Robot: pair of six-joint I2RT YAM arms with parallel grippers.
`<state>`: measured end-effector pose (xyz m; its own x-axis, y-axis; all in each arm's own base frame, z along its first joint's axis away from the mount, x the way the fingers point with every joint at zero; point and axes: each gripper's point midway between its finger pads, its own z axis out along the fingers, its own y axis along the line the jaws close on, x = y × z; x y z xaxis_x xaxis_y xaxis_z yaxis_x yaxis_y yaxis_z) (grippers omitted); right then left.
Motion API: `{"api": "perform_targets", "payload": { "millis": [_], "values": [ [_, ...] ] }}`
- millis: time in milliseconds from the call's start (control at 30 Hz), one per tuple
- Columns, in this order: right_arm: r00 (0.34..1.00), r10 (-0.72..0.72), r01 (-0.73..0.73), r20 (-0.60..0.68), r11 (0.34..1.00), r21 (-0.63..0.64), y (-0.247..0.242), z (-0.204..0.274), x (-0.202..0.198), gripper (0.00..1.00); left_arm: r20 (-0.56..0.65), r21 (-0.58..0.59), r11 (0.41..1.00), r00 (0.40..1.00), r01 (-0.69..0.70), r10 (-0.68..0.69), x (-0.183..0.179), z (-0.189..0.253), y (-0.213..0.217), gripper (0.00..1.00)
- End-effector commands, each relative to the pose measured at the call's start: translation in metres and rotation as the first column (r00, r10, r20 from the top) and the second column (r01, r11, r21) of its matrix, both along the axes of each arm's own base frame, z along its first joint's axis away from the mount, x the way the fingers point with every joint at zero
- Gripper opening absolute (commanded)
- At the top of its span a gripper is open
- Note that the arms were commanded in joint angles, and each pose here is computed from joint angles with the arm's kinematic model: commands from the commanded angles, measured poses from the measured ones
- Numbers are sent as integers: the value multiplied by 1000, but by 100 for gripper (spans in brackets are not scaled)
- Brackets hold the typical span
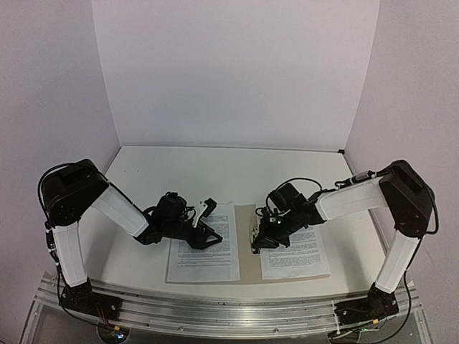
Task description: Put the files into the folder
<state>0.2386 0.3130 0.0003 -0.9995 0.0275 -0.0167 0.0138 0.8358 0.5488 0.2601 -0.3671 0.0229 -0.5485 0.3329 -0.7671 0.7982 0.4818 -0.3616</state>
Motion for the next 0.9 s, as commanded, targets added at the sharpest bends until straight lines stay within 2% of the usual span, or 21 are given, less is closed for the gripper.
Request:
{"api": "perform_targets", "payload": {
  "millis": [0, 167, 333, 600, 767, 867],
  "values": [
    [961, -134, -53, -242, 770, -635, -164, -99, -91, 0, -77, 109, 993, 996, -37, 45, -7, -36, 23, 52],
    [969, -136, -38, -205, 743, -669, -171, -95, -85, 0, -77, 105, 994, 996, -37, 45, -7, -36, 23, 52],
    [977, -140, 2, -158, 755, -656, -157, -81, -65, 1, -80, 100, 994, 996, -39, 47, -6, -35, 23, 52],
    [982, -141, 35, -128, 795, -606, -132, -64, -43, 8, -82, 90, 995, 995, -42, 49, -6, -33, 25, 52],
    [983, -143, 45, -118, 801, -597, -128, -61, -37, 0, -84, 83, 996, 995, -43, 50, -5, -32, 25, 52],
    [981, -146, 36, -132, 792, -609, -132, -66, -42, 0, -85, 81, 996, 995, -44, 51, -5, -32, 26, 52]
  ]
}}
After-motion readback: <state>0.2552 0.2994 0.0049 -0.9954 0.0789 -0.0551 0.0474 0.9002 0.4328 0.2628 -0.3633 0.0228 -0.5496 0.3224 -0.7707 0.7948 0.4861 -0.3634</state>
